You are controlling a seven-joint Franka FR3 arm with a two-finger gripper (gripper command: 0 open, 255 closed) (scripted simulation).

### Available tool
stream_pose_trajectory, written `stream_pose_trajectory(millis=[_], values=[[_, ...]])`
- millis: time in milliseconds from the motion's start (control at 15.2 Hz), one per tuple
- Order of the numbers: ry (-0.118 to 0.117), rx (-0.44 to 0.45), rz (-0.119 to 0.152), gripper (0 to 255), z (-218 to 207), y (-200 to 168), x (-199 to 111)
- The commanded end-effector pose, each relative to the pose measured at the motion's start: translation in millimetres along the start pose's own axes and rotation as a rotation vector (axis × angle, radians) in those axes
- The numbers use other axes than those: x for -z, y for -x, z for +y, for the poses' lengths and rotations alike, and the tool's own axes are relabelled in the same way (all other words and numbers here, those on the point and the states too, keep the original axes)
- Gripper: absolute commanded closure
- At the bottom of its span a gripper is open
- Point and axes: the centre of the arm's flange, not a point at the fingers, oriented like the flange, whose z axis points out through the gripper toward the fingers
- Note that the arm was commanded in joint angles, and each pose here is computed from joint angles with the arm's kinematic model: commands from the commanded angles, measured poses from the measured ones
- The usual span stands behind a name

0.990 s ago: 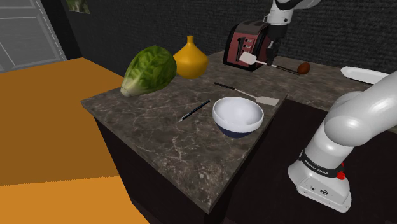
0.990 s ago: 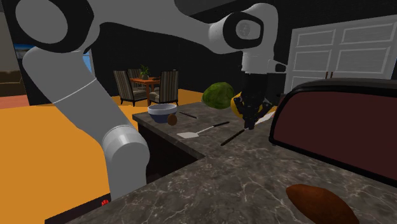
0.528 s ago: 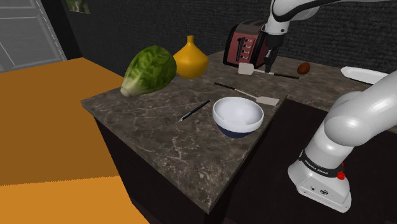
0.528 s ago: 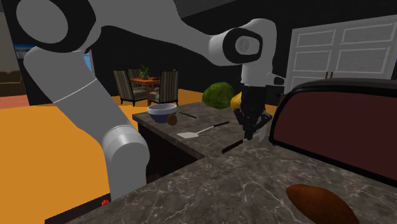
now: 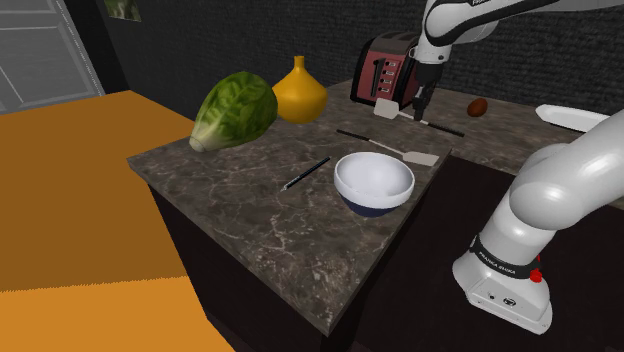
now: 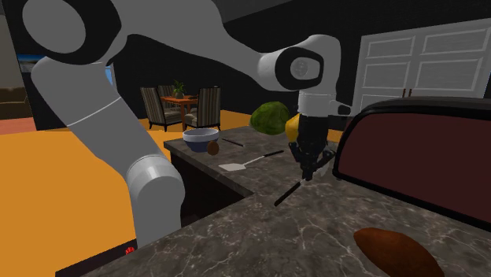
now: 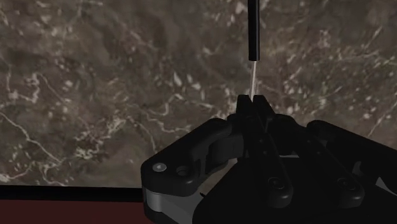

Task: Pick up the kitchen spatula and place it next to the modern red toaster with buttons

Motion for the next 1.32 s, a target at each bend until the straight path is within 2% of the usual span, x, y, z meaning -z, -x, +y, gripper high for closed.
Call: stream_pose_trajectory(millis=[0,198,264,594,858,1254], values=[[-0.002,-0.001,-0.006,255,0,0,-3],[-0.002,-0.001,-0.006,255,0,0,-3],[-0.002,-0.001,-0.006,0,0,1,-3],[-0.002,-0.001,-0.006,0,0,0,-3],[-0.002,-0.001,-0.006,0,0,0,47],[-0.002,-0.001,-0.006,0,0,0,47]])
